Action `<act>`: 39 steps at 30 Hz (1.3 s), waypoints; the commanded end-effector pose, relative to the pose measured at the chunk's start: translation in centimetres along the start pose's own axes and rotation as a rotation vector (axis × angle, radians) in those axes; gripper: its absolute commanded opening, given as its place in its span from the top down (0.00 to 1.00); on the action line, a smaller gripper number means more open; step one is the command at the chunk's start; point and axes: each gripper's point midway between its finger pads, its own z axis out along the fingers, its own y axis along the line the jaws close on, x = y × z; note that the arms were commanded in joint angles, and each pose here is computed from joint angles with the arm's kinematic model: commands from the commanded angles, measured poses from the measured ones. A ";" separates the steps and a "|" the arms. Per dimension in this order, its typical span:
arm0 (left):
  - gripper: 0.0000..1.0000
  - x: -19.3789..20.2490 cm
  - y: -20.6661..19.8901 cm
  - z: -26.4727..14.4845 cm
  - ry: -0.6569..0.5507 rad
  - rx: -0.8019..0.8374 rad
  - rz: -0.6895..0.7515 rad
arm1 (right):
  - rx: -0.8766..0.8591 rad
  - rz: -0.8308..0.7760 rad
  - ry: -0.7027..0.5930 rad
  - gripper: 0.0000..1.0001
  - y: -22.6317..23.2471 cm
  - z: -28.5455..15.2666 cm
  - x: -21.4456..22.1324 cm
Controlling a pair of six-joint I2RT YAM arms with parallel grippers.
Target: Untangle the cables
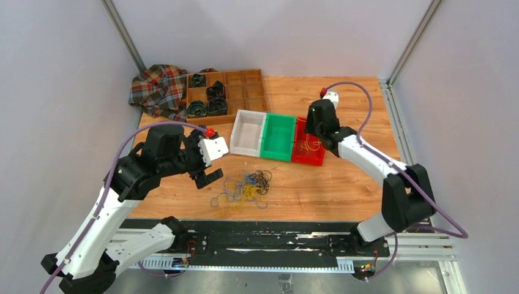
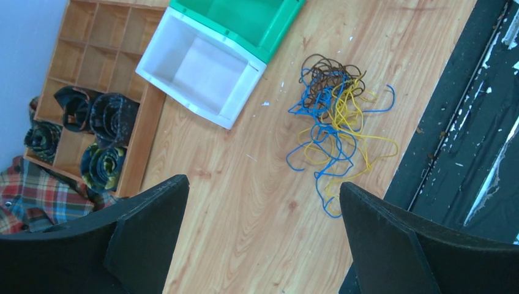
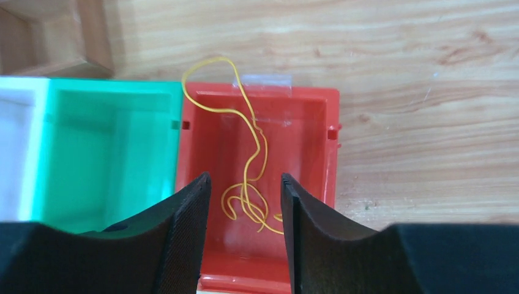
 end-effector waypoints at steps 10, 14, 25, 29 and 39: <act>0.02 1.6 -1.4 1.2 0.047 0.065 -0.026 | 0.046 -0.122 0.214 0.70 1.4 6.1 7.2; 0.02 1.7 -1.5 1.7 0.059 0.083 -0.022 | 0.016 -0.097 0.233 0.73 2.4 6.8 8.1; 0.02 4.3 1.0 5.5 0.174 0.125 -0.124 | -0.032 -0.048 0.025 0.47 3.7 4.2 3.6; 0.02 5.2 1.5 6.3 0.190 0.141 -0.196 | -0.028 -0.041 -0.020 0.39 3.8 3.9 3.0; 0.02 5.4 1.4 7.0 0.204 0.165 -0.221 | -0.055 -0.052 -0.074 0.34 5.1 2.2 1.9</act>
